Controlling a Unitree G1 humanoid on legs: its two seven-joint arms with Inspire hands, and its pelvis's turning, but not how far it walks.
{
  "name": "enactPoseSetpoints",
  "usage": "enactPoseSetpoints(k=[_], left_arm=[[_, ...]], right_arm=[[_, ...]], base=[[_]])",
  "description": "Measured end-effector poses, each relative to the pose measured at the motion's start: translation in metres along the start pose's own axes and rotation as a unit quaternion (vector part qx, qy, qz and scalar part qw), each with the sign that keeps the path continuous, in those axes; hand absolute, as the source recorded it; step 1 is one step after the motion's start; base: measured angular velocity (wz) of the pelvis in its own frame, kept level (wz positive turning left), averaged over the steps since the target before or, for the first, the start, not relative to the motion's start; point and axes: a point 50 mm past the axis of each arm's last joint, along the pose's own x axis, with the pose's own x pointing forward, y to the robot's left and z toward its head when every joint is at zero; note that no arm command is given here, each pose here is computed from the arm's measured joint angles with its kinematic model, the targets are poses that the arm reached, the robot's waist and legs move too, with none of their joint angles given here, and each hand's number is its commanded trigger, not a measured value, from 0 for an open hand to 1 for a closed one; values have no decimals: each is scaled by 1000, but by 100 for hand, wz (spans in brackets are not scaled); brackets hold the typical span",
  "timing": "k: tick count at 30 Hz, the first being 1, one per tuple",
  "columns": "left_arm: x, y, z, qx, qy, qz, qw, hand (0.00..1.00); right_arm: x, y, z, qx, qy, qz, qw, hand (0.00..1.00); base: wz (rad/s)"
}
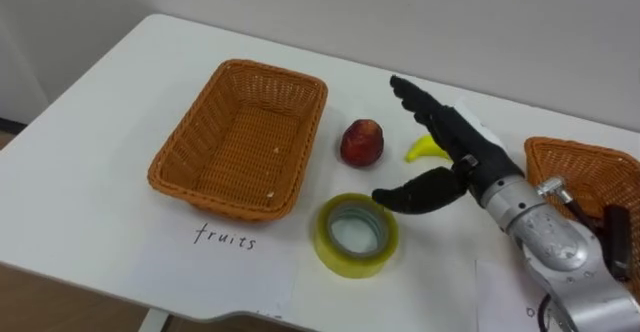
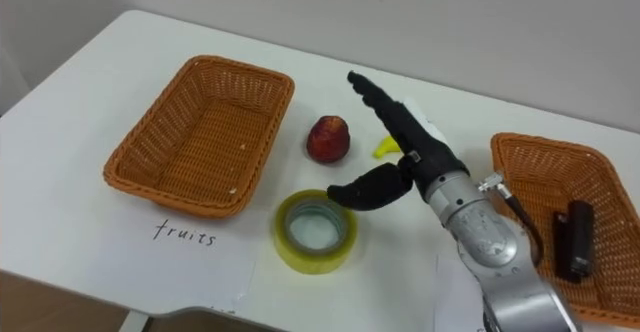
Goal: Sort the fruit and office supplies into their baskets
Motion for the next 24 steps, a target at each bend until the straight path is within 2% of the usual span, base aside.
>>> enactPoseSetpoints(k=[9, 17, 24], left_arm=[[0, 1, 5, 8, 2, 3, 1000, 0], [0, 0, 5, 12, 3, 2, 1000, 0], [-1, -9, 1, 18, 11, -11, 1000, 0]], right_arm=[[2, 16, -22, -9, 61, 44, 997, 0], [3, 23, -21, -12, 60, 64, 996, 0], [3, 24, -23, -26, 67, 66, 995, 0]], base=[[0], [0], [0]])
